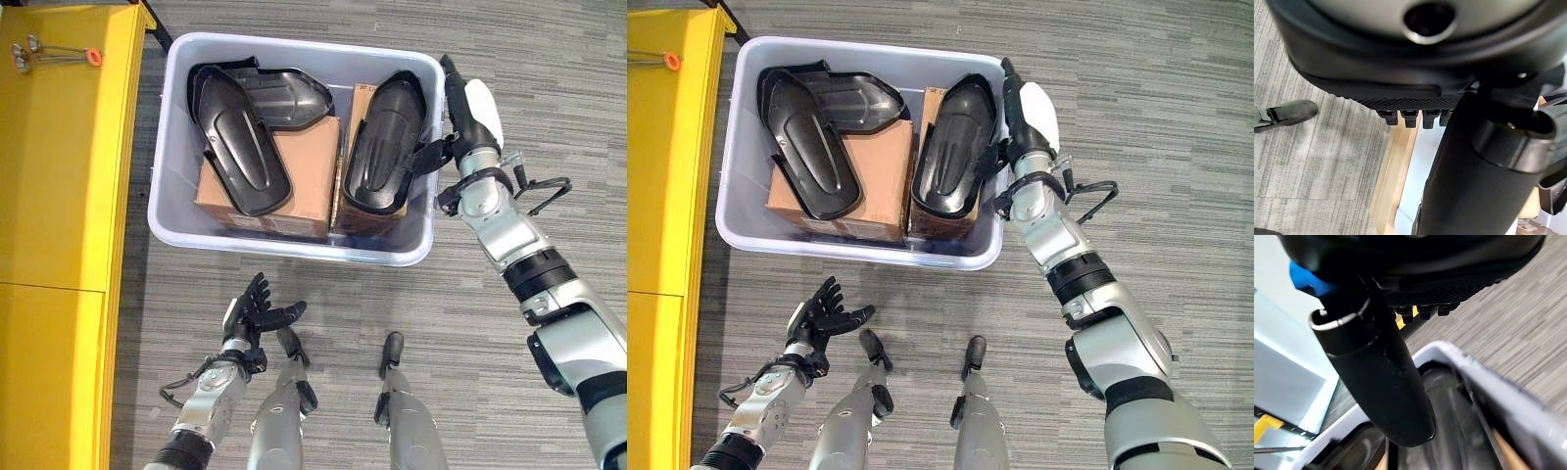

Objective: Move parts from the plastic box to the shelf.

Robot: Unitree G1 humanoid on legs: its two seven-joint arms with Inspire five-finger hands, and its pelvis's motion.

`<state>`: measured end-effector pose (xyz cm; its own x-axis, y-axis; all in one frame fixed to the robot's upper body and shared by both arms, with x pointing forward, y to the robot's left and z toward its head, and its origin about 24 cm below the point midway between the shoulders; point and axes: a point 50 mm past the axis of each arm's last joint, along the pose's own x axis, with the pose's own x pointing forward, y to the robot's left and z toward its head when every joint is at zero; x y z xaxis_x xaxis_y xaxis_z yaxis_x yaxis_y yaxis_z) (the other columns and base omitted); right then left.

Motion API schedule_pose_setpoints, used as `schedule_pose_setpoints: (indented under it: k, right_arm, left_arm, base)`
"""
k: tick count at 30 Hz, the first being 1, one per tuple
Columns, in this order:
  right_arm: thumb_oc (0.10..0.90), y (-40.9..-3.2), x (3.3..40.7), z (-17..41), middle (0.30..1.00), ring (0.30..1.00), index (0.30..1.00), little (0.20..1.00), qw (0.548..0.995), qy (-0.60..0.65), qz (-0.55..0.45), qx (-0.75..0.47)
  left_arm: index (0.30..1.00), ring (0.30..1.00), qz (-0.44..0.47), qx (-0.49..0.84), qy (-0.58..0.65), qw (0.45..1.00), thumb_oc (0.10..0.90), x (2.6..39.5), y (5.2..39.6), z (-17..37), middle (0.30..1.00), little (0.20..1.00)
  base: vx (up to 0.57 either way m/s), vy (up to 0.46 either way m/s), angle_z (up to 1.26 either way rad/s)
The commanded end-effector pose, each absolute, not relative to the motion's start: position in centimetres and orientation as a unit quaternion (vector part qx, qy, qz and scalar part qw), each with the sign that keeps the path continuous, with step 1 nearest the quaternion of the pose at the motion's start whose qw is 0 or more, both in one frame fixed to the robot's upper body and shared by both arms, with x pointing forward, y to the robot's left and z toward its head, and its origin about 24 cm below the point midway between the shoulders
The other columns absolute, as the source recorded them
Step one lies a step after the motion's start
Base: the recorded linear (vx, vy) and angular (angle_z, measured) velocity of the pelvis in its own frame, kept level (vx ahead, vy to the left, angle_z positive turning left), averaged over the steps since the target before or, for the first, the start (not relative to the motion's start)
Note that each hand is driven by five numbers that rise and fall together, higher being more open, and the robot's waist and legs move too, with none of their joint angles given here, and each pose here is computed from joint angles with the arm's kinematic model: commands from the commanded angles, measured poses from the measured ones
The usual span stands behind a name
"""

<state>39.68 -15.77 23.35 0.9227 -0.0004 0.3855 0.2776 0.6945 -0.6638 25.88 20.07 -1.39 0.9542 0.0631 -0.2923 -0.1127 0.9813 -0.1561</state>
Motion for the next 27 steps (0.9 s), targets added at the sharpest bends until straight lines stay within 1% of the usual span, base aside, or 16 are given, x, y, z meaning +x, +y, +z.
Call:
schedule_pose_setpoints:
  k: [1,3,8,15,21,27]
  right_arm:
    - [0.9,-14.8,38.3,30.2,1.0,1.0,1.0,1.0,0.865,-0.314,-0.108,-0.378]
    - [0.9,-14.7,38.2,30.0,1.0,1.0,1.0,1.0,0.859,-0.315,-0.106,-0.389]
    - [0.9,-14.1,37.9,27.7,1.0,1.0,1.0,1.0,0.868,-0.301,-0.087,-0.386]
    - [0.9,-13.7,37.3,26.2,1.0,1.0,1.0,1.0,0.868,-0.299,-0.074,-0.39]
    - [0.9,-13.3,37.1,23.8,1.0,1.0,1.0,1.0,0.889,-0.273,-0.057,-0.364]
    - [0.9,-13.4,37.0,23.5,1.0,1.0,1.0,1.0,0.889,-0.271,-0.062,-0.365]
  left_arm:
    - [1.0,1.0,0.038,-0.079,0.095,0.992,0.9,25.8,20.1,0.1,1.0,1.0]
    - [1.0,1.0,0.039,-0.077,0.096,0.992,0.9,25.8,20.1,0.0,1.0,1.0]
    - [1.0,1.0,0.044,-0.073,0.098,0.992,0.9,26.0,20.0,0.0,1.0,1.0]
    - [1.0,1.0,0.049,-0.066,0.1,0.992,0.9,26.1,20.0,-0.1,1.0,1.0]
    - [1.0,1.0,0.053,-0.068,0.106,0.991,0.9,26.1,19.6,-0.3,1.0,1.0]
    - [1.0,1.0,0.056,-0.068,0.111,0.99,0.9,25.9,19.5,-0.6,1.0,1.0]
  base:
    - [0.0,0.0,0.0]
    - [0.0,0.0,0.0]
    - [-0.01,0.0,0.02]
    - [0.0,0.0,0.0]
    - [-0.01,0.002,0.02]
    - [0.0,0.006,0.04]
